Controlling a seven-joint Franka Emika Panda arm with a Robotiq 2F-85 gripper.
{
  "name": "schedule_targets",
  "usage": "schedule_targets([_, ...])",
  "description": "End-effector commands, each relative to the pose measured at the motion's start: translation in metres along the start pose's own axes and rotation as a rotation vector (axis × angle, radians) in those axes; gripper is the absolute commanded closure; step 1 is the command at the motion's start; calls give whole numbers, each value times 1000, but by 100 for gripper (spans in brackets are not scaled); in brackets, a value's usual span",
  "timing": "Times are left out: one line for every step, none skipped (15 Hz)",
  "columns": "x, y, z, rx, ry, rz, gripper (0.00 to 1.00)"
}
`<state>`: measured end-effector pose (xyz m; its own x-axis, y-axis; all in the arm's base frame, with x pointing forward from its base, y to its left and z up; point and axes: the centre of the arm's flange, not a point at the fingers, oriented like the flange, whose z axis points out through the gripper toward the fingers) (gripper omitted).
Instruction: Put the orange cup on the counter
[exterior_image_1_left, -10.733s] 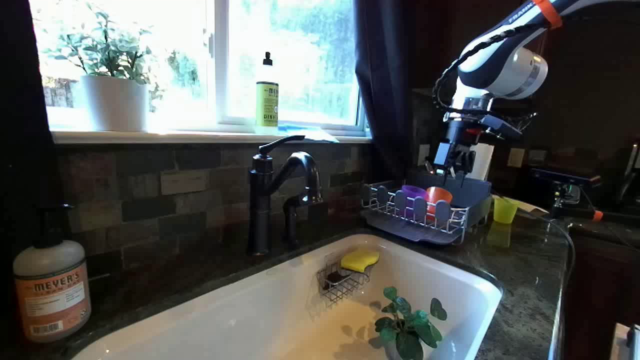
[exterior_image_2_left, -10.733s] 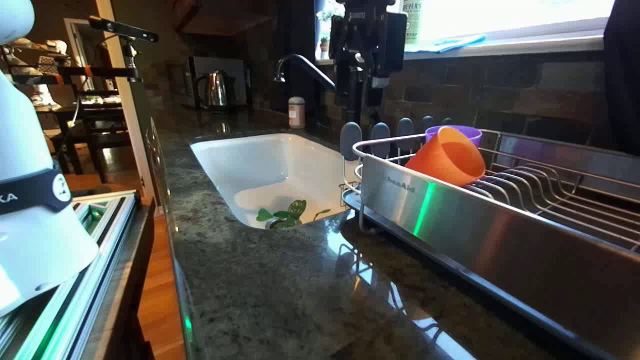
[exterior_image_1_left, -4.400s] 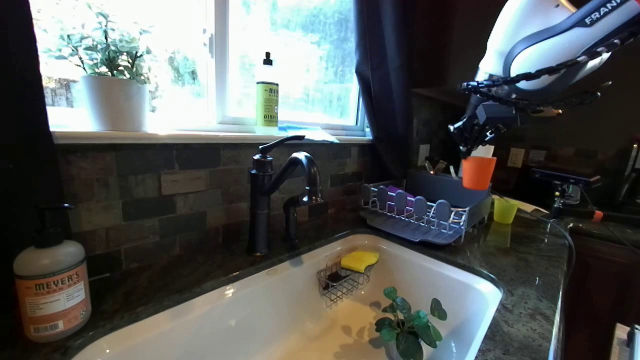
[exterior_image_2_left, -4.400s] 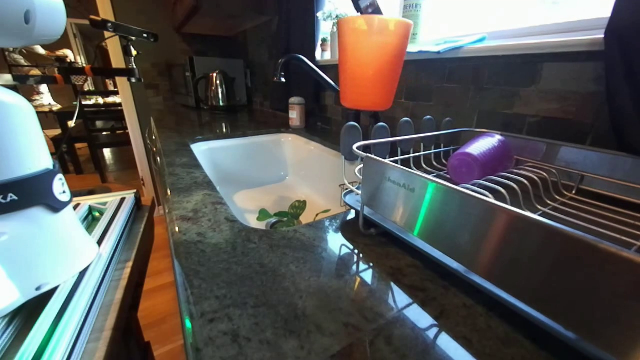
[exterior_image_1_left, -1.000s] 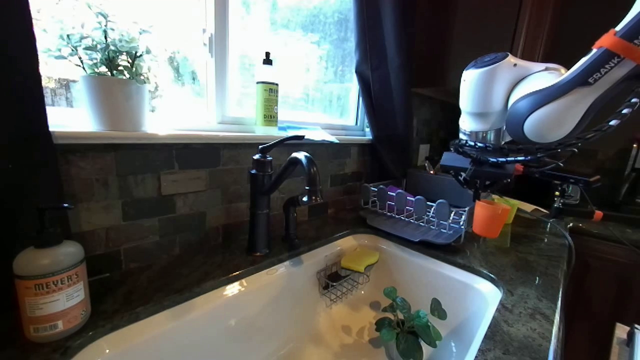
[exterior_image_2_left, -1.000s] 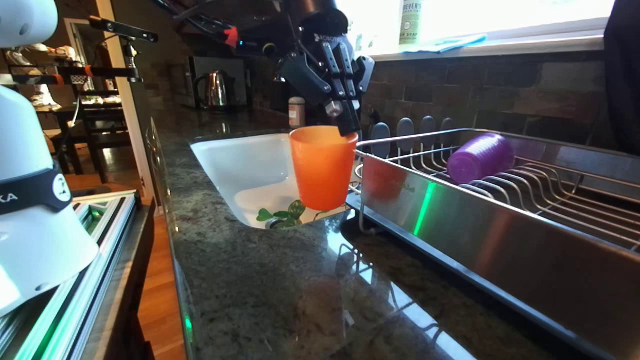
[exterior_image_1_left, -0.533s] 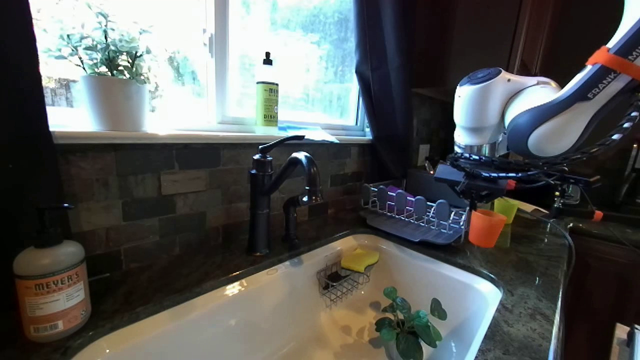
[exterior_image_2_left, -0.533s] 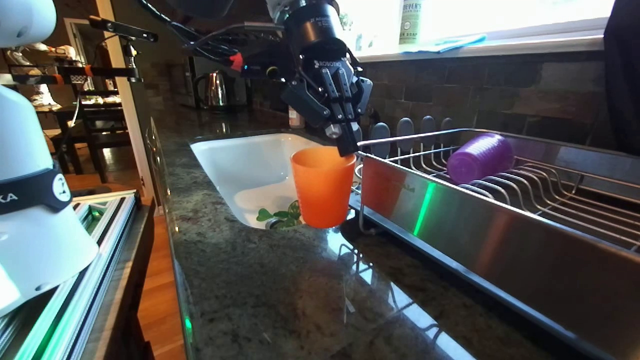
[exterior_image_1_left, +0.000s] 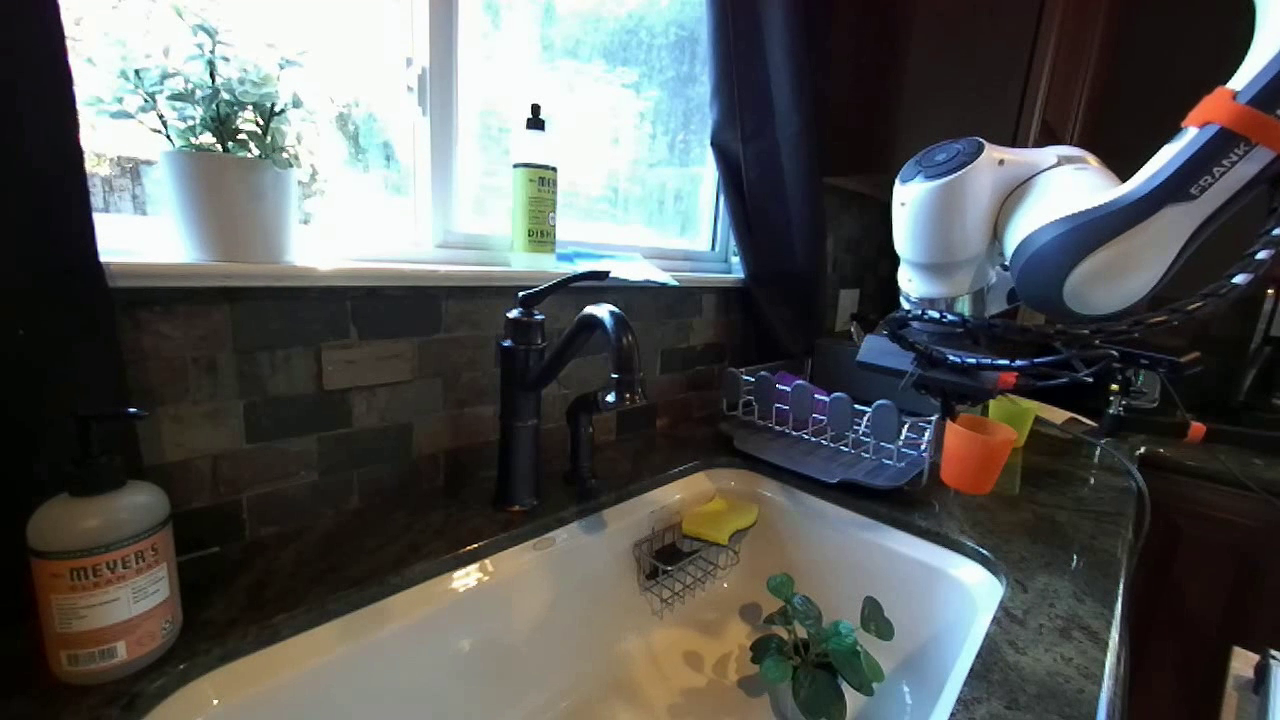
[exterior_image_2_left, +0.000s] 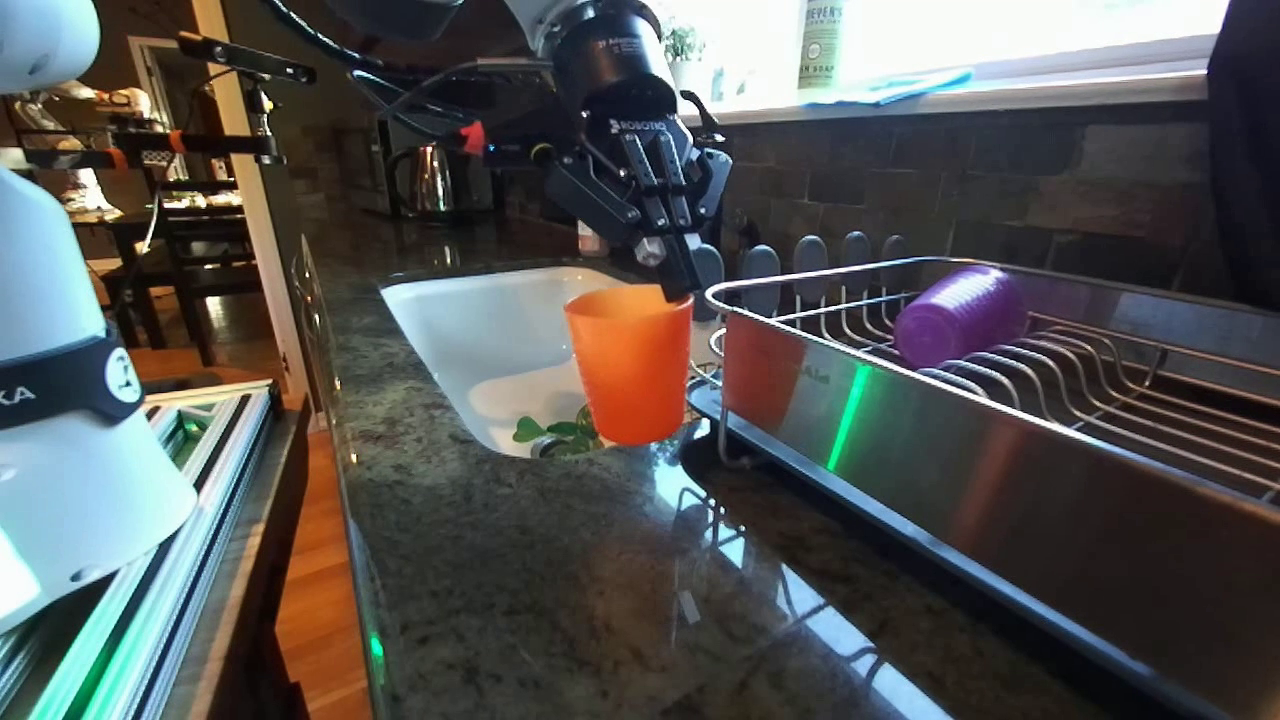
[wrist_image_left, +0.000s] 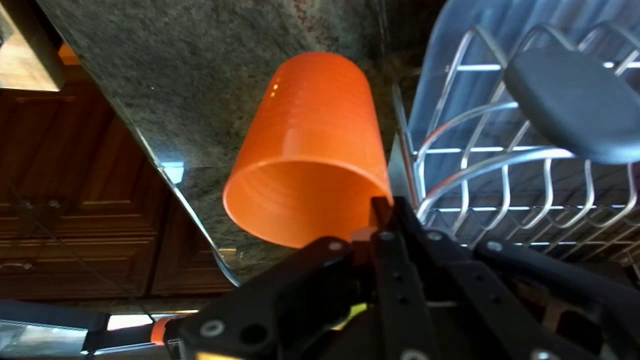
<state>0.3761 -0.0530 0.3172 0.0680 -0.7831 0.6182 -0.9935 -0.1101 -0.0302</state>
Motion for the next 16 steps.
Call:
schedule_targets([-24,61,-9,-82,12,57,99])
schedule_targets([-28,62,-9,-102,12,64,99])
schedule_targets([-31,63,-9,-120,12,71,99])
schedule_targets([-34,65,-9,-137,12,83,99])
schedule_targets([-36,66,-9,-153,9,91,99])
schedule_targets([-39,67,-9,-164,6,100,99])
schedule_targets([-41,68,-8,-185,5,108,99])
schedule_targets([-42,69,-5,-208,4,113,99])
schedule_targets([-43,70,-3,-224,2,118,99])
schedule_targets([-43,71,0,-244,4,121,99])
schedule_targets([-43,72,4,-261,7,118,99])
schedule_targets([-42,73,8,-272,6,117,99])
schedule_targets([-41,73,12,-281,2,105,99])
schedule_targets([-41,74,16,-285,-2,97,99])
schedule_targets([-40,75,19,-289,-4,92,99])
schedule_targets([-40,75,22,-284,-6,83,99])
